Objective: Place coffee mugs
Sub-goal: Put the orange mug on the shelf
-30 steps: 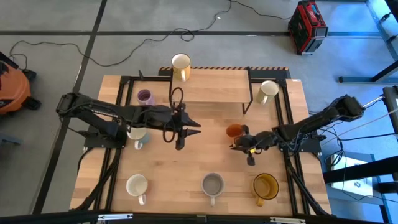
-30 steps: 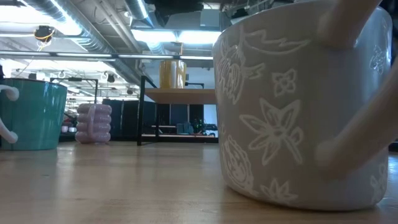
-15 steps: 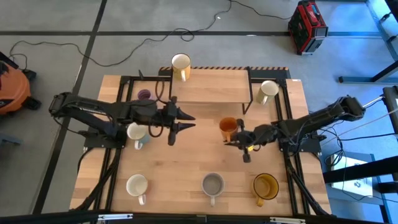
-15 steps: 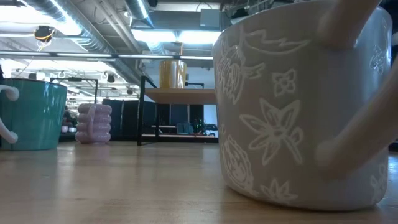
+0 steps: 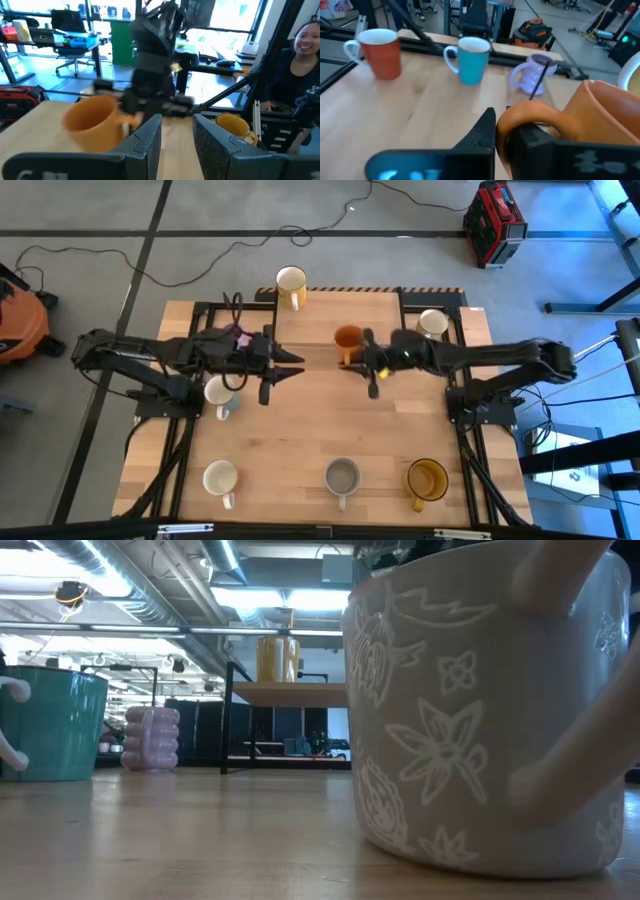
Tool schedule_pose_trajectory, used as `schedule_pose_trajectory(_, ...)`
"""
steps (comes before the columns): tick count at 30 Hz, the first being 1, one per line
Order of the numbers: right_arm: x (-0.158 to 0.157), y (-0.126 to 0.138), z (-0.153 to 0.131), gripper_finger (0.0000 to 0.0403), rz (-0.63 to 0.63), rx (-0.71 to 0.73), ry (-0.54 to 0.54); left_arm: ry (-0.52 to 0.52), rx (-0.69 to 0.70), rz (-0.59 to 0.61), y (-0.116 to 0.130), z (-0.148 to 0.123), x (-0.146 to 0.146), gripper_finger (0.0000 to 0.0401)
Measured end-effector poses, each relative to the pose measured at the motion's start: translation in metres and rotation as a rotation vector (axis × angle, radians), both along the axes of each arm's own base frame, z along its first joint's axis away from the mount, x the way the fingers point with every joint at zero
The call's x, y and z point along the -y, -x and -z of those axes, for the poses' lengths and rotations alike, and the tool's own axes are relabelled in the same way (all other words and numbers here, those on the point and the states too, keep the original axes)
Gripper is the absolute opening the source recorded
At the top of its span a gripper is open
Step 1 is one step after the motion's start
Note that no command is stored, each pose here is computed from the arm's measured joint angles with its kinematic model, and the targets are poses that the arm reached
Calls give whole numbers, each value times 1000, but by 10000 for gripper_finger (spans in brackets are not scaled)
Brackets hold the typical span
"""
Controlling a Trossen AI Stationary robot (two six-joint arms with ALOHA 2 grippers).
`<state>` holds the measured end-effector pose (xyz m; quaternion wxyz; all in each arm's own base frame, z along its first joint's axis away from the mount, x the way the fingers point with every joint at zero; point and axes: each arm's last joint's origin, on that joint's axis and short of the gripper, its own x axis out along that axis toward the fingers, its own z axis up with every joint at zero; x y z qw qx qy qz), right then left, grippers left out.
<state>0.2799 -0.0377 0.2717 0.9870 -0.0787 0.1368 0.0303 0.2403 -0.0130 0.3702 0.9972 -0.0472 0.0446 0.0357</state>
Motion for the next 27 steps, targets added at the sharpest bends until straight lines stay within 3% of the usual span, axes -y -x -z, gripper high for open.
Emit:
schedule_pose_trajectory(13, 97, -53, 8, 7, -51, 24, 32, -3, -3, -8, 0, 0, -1, 105)
schedule_pose_trajectory(27, 161, -74, 25, 7, -68, 79, 48, -3, -6, -7, 0, 1, 0, 105)
